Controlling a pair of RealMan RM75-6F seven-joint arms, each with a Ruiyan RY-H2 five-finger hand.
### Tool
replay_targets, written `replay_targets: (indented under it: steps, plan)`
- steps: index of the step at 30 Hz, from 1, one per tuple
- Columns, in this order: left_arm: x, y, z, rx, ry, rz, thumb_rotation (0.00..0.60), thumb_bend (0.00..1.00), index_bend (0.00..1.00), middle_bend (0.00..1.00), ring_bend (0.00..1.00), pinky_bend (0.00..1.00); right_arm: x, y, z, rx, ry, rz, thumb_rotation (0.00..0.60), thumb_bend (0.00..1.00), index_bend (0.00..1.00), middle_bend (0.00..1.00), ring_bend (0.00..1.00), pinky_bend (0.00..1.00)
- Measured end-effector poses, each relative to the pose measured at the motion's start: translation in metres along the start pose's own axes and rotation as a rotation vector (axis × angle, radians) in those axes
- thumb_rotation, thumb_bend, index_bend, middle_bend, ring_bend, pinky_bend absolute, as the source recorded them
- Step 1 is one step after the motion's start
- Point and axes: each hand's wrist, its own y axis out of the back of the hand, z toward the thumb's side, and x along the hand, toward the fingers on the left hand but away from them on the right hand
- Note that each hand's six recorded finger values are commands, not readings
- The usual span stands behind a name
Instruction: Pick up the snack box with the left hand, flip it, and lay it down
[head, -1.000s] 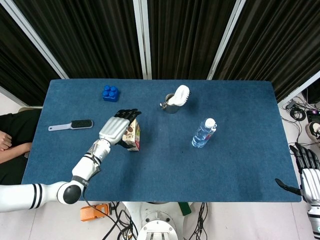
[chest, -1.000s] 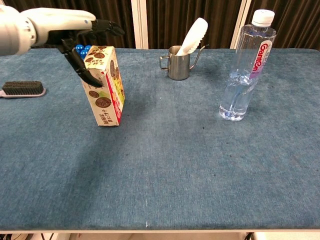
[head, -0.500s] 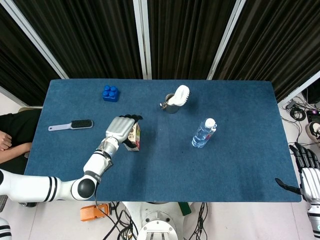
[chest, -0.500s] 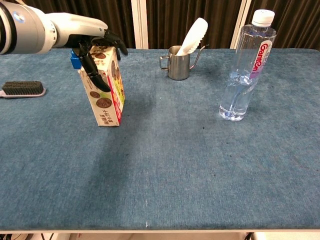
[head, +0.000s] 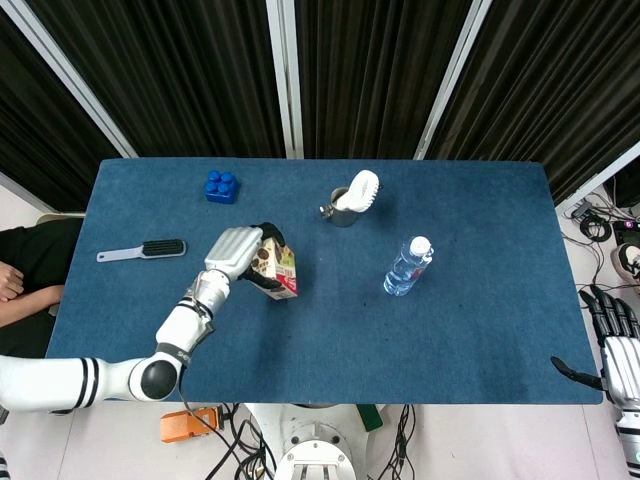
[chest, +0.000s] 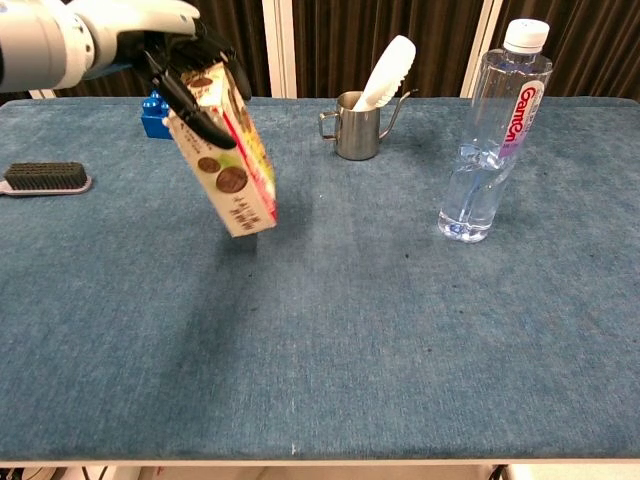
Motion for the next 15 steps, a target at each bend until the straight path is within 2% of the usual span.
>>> replay_targets:
  steps: [5,11,15]
  plan:
    - [-0.001,0.001,-0.007,-0.165,-0.079,0.037,0.600,0.11,0.38,0.41,0.36,0.46,0.001,0.000,0.000,-0.001,-0.001,-0.001,0.600,0.22,0.00,0.06,0.00,0.03]
    - [0.002,-0.010,-0.018,-0.343,-0.180,0.049,0.600,0.11,0.38,0.38,0.28,0.34,0.002,0.001,0.002,0.003,0.003,-0.001,0.600,0.22,0.00,0.06,0.00,0.03]
    - [0.008,-0.025,-0.032,-0.376,-0.229,0.045,0.600,0.11,0.38,0.38,0.26,0.32,0.003,0.002,0.003,0.005,-0.003,-0.004,0.600,0.22,0.00,0.06,0.00,0.03]
